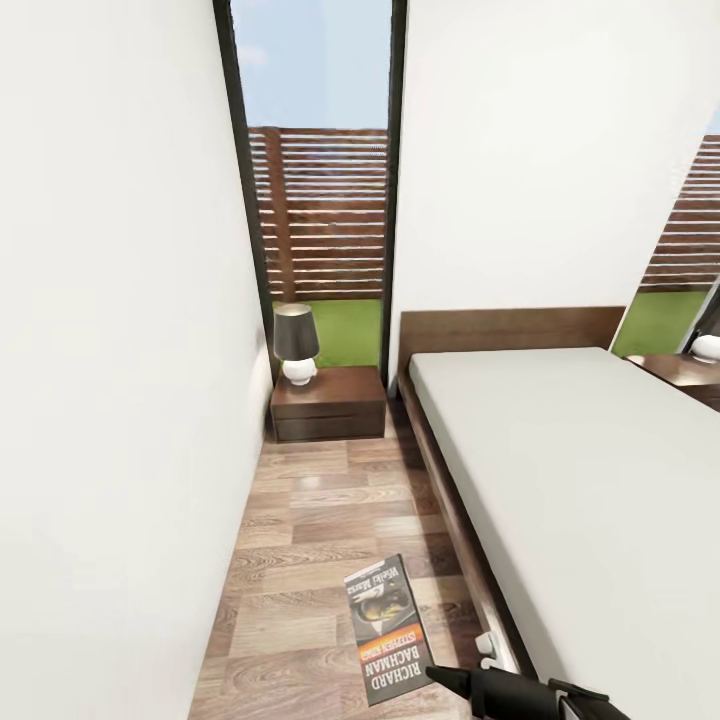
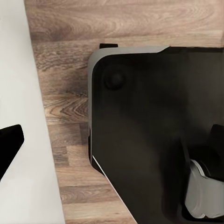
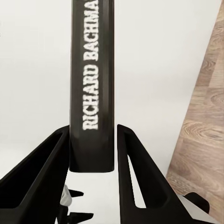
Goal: In the bedroom, move the book from the bed onto either nightstand, and place the two sandals side by side next to the bed.
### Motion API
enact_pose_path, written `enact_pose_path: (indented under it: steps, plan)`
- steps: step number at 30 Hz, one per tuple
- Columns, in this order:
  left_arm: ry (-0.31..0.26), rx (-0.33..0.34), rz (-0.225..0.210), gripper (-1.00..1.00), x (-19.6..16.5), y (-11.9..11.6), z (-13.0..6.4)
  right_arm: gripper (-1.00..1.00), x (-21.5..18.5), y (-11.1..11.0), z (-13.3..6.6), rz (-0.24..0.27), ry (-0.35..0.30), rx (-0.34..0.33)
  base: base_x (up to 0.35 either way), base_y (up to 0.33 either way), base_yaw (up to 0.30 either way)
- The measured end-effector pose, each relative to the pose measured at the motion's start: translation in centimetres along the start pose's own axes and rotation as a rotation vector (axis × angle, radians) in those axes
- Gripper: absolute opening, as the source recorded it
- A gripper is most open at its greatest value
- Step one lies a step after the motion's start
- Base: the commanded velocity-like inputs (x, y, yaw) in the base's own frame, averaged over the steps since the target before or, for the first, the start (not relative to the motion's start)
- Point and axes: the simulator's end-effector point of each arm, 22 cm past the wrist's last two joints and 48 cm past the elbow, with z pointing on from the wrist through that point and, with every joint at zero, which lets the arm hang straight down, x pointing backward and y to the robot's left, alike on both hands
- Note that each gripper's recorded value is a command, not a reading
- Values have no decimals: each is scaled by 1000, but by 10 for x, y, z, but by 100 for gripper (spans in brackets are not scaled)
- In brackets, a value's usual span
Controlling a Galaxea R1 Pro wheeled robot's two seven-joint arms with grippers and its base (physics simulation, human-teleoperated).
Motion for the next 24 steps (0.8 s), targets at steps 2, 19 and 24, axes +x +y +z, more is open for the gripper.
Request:
enact_pose_path:
  steps: [2,19,24]
  plan:
    - [-1,0,-1,100,0,0,0,-100,0,0,0,0,1,0,0,0,0]
    - [-7,-2,-8,100,-1,1,0,-100,4,-1,1,-5,17,7,0,0,0]
    - [-17,-4,-14,100,-4,2,0,-100,5,-1,2,-6,21,7,0,0,0]
